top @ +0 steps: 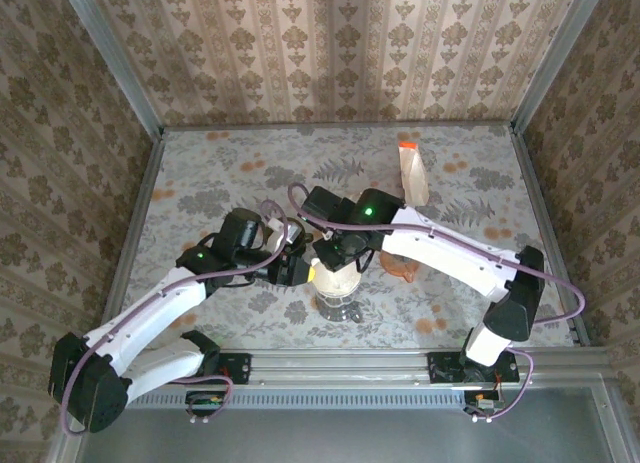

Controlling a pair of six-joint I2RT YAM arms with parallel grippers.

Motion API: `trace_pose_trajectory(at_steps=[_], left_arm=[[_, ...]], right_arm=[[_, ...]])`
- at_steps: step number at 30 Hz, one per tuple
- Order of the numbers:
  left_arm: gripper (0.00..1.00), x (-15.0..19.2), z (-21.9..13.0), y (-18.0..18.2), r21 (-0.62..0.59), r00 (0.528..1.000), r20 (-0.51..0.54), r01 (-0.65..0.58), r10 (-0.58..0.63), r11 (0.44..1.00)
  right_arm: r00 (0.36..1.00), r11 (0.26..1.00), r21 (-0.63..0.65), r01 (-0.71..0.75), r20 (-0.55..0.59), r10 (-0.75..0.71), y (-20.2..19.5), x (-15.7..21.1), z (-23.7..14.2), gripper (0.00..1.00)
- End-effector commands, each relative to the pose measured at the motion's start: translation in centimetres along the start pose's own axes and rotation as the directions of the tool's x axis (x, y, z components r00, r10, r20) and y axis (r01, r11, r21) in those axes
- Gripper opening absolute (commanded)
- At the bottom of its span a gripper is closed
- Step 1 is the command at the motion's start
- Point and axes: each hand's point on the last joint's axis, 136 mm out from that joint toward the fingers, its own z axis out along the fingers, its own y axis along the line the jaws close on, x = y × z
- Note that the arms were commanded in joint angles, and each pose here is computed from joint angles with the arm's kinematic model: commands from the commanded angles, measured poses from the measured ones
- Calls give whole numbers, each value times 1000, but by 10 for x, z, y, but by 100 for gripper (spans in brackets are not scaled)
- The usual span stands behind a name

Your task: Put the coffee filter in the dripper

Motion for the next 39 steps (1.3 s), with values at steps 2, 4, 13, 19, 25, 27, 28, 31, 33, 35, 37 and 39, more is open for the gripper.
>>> trace_pose_trajectory(at_steps=[2, 4, 13, 19, 25, 27, 28, 31, 33, 35, 37, 39], left_arm=[[37, -9, -2, -7, 6, 999, 25, -39, 39, 999], [37, -9, -2, -7, 7, 999, 24, -38, 38, 999], [37, -10, -1, -7, 7, 999, 24, -37, 36, 999], [37, -9, -1, -7, 8, 999, 19, -35, 35, 999], [37, -8, -1, -7, 6, 999, 17, -34, 34, 999], [37, -8, -1, -7, 5, 999, 18, -34, 34, 999], [37, -8, -1, -7, 5, 999, 17, -34, 34, 999], [37, -9, -1, -7, 5, 999, 19, -35, 35, 999], [37, -9, -1, -6, 4, 999, 19, -34, 34, 999], [37, -8, -1, -6, 4, 999, 18, -34, 34, 999], [37, -9, -1, -6, 4, 999, 20, -35, 35, 999], [37, -8, 0, -6, 5, 999, 18, -34, 34, 999]], right_arm=[[996, 999, 25, -47, 78, 45, -16, -3, -18, 41], [994, 997, 31, -69, 83, 66, -24, 1, -20, 54], [994, 994, 7, -107, -21, 107, -32, 29, 7, 71], [987, 983, 82, -162, 16, 162, -52, 26, 12, 69], [985, 975, 139, -170, 29, 168, -62, 26, 12, 59], [986, 977, 128, -168, 43, 164, -61, 23, 10, 59], [987, 983, 97, -155, 52, 150, -55, 20, 10, 62], [989, 990, 19, -140, 41, 139, -41, 19, 13, 69], [991, 991, -10, -130, 24, 131, -34, 20, 17, 71], [992, 992, -11, -129, 3, 129, -32, 24, 23, 72], [992, 992, -1, -129, -15, 129, -32, 28, 30, 72], [991, 991, 7, -131, -33, 131, -33, 31, 36, 71]])
